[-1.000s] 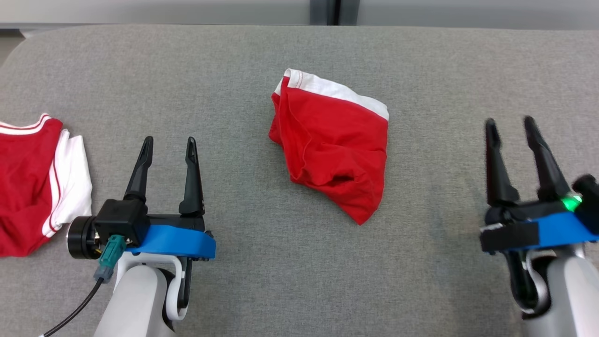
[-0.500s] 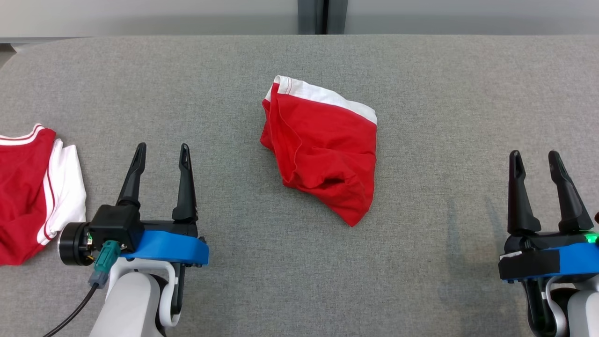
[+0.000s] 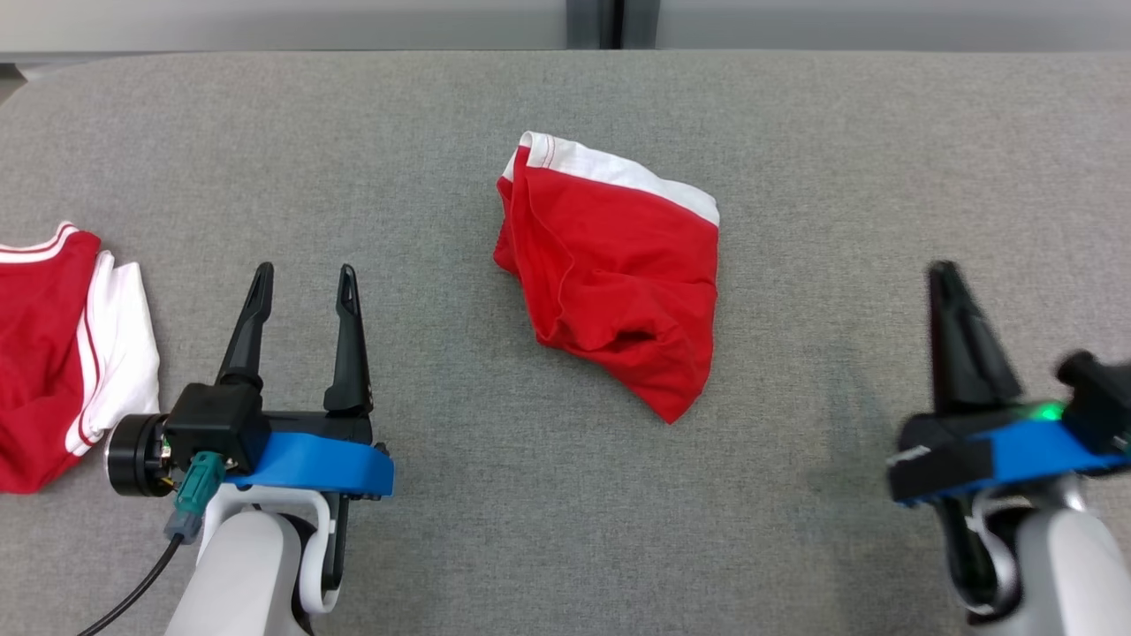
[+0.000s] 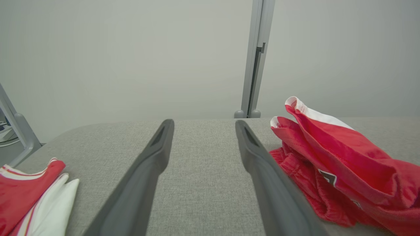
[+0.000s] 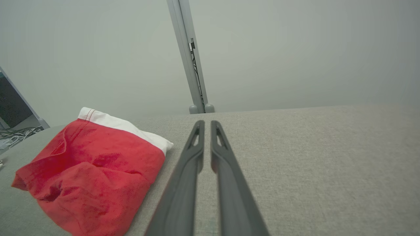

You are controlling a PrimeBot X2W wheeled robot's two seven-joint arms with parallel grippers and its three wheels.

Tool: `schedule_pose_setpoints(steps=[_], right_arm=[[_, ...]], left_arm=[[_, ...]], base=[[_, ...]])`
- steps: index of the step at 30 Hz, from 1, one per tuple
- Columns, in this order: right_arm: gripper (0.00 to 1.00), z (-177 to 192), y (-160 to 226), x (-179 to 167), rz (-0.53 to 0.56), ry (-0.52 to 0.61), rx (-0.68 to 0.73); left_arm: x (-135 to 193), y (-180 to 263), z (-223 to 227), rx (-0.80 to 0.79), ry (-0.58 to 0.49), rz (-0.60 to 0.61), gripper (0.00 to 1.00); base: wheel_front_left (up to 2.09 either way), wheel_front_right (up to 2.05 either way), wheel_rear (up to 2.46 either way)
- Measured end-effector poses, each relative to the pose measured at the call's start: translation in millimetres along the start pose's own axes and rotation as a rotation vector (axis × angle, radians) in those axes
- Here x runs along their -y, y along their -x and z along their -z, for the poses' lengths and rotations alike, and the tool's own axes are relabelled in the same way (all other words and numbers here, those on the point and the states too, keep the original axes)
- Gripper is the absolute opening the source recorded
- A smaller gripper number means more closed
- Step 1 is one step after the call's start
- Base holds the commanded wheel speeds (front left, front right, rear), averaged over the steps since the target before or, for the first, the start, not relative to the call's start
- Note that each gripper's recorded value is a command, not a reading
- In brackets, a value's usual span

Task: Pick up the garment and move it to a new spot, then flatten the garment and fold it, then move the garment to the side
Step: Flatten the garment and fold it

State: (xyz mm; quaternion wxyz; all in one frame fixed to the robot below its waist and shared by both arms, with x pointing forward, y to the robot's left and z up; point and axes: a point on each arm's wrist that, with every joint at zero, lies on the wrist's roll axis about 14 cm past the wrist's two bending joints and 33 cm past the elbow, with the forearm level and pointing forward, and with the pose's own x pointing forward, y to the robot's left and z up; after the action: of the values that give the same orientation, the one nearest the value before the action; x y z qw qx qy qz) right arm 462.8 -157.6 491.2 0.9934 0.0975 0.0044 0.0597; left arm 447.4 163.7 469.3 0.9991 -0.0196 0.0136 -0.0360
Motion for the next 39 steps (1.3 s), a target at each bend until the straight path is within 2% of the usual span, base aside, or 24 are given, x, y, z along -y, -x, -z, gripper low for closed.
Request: schedule_pose_setpoints(steps=[8,13,20,29,39], right_arm=[[0.00,34,-47,-103,-0.301,-0.040,-0.092],[0.00,60,-63,-143,-0.415,-0.042,-0.161],[0.00,103,-58,-172,-0.507,-0.033,-0.293],[0.00,137,-46,-187,-0.563,-0.025,-0.411],[0.00,147,-27,-204,-0.634,-0.028,-0.451]], left_arm=[[-4,-6,-1,0.007,-0.004,-0.008,1.00],[-10,-6,3,0.001,-0.004,-0.024,1.00],[-17,-3,11,-0.020,-0.005,-0.048,1.00],[-18,-4,12,-0.022,-0.003,-0.052,1.00],[-18,-2,12,-0.025,-0.002,-0.052,1.00]], base=[[0.00,0.00,0.00],[0.00,0.00,0.00],[0.00,0.00,0.00],[0.00,0.00,0.00],[0.00,0.00,0.00]])
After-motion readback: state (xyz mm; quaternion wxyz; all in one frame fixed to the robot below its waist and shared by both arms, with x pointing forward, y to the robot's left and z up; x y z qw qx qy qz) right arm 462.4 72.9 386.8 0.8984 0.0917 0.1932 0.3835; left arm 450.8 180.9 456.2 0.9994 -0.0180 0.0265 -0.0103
